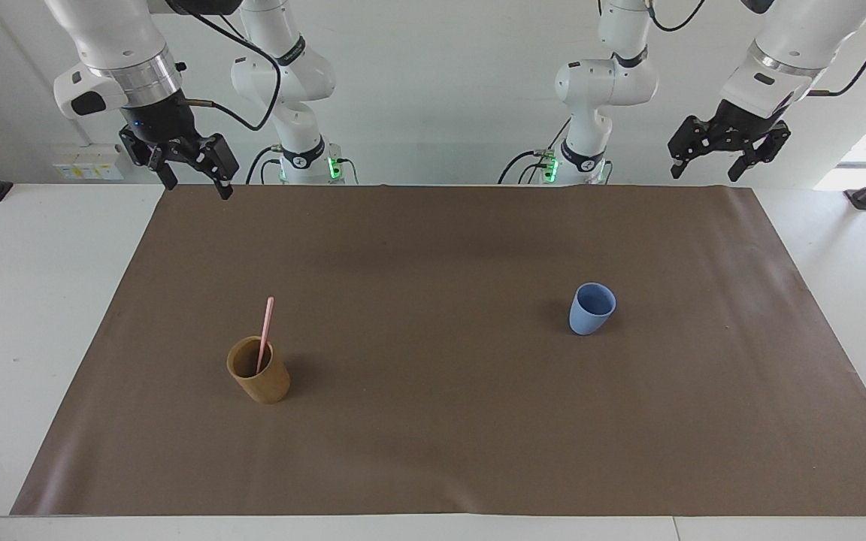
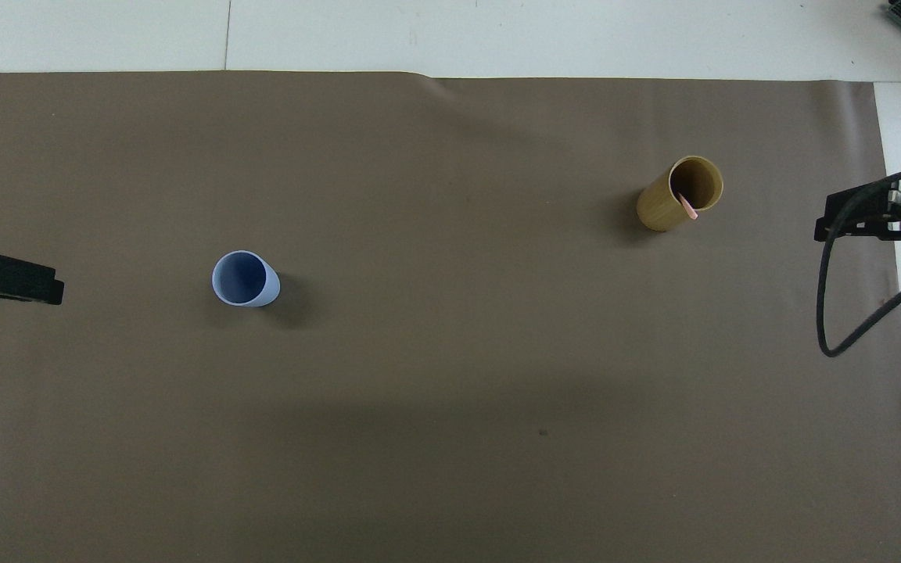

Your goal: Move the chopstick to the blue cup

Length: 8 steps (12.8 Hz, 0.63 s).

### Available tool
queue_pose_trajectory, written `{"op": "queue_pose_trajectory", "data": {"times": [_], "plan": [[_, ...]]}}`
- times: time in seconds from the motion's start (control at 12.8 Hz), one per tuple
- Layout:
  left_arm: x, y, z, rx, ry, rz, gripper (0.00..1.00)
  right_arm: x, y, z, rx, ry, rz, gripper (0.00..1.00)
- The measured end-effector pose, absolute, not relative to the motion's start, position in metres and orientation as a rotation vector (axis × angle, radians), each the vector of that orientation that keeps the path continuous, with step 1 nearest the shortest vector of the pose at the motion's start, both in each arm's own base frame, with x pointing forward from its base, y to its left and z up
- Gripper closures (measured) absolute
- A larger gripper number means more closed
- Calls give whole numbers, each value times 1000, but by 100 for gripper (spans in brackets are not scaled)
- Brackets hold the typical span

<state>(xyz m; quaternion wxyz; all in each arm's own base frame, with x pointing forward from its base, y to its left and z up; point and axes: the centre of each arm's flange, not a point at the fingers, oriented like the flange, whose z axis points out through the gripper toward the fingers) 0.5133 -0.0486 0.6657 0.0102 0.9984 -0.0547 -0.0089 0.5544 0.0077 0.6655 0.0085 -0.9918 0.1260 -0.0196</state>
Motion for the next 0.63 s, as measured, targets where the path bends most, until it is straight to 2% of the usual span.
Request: {"op": "queue_pose_trajectory", "data": {"times": [0.63], "plan": [[514,-34,666,3117,-128,-27,0,554,8,666,-3099,394,-61,0]]}}
